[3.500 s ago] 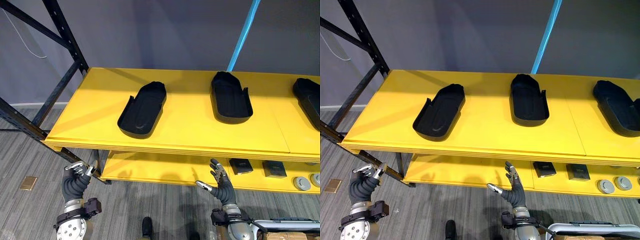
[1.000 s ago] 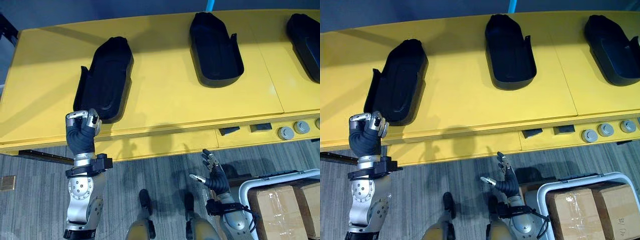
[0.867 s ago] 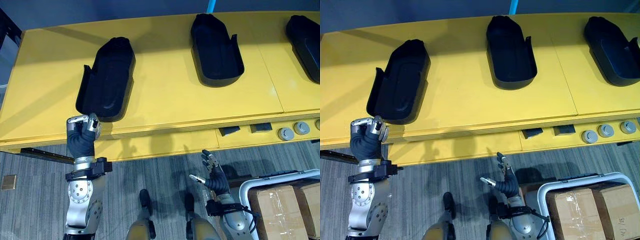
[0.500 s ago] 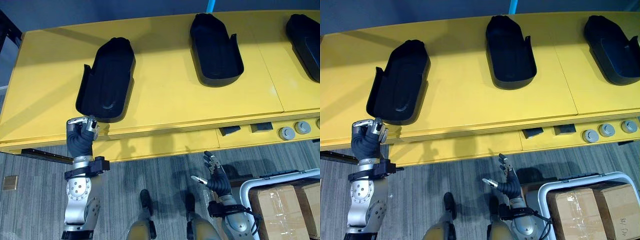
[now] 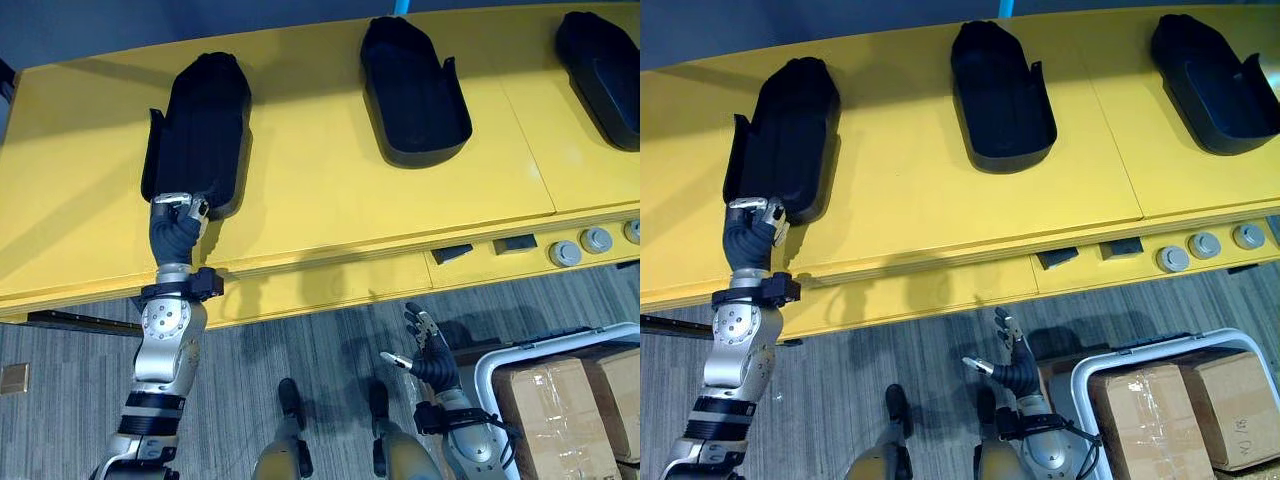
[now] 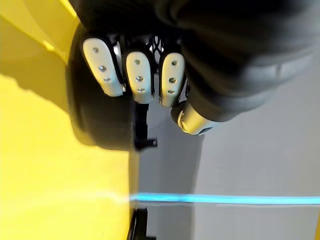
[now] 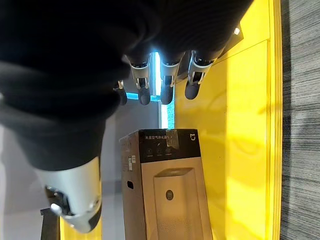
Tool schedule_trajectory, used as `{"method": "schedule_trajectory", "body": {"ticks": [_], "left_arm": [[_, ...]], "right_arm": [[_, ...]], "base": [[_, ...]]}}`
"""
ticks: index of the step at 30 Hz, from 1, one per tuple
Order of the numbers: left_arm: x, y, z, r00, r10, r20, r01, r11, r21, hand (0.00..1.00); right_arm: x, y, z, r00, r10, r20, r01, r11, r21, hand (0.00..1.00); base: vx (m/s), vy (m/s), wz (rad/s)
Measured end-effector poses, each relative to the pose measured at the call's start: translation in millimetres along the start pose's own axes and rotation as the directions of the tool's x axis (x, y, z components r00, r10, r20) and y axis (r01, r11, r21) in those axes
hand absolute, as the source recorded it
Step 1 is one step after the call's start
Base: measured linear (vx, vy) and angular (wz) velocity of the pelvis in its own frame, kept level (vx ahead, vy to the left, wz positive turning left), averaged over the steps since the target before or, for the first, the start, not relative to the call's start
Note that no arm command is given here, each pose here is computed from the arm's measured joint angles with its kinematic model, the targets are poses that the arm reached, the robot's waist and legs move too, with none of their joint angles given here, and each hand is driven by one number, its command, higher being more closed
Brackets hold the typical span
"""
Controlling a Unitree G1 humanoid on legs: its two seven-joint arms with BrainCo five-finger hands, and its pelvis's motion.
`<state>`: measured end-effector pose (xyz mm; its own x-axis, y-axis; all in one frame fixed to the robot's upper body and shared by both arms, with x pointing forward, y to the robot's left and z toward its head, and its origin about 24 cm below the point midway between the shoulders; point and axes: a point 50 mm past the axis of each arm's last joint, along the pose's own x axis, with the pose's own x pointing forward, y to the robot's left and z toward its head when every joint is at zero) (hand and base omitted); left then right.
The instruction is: Walk over and take plastic housings, then place them on the shelf
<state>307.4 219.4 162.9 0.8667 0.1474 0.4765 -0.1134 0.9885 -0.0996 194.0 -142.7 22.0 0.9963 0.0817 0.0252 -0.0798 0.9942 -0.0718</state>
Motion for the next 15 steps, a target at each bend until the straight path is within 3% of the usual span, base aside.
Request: {"method": "schedule_trajectory", "body": {"ticks": [15], "left_arm": [[18, -8, -2, 1.000, -0.006, -0.023, 0.005, 0.999, -0.040, 1.00]], "right_arm": [[2, 2, 1, 1.000, 0.011, 0.007, -0.011, 1.000, 0.003, 0.00]], "base": [[0.00, 0.013, -0.01]]}}
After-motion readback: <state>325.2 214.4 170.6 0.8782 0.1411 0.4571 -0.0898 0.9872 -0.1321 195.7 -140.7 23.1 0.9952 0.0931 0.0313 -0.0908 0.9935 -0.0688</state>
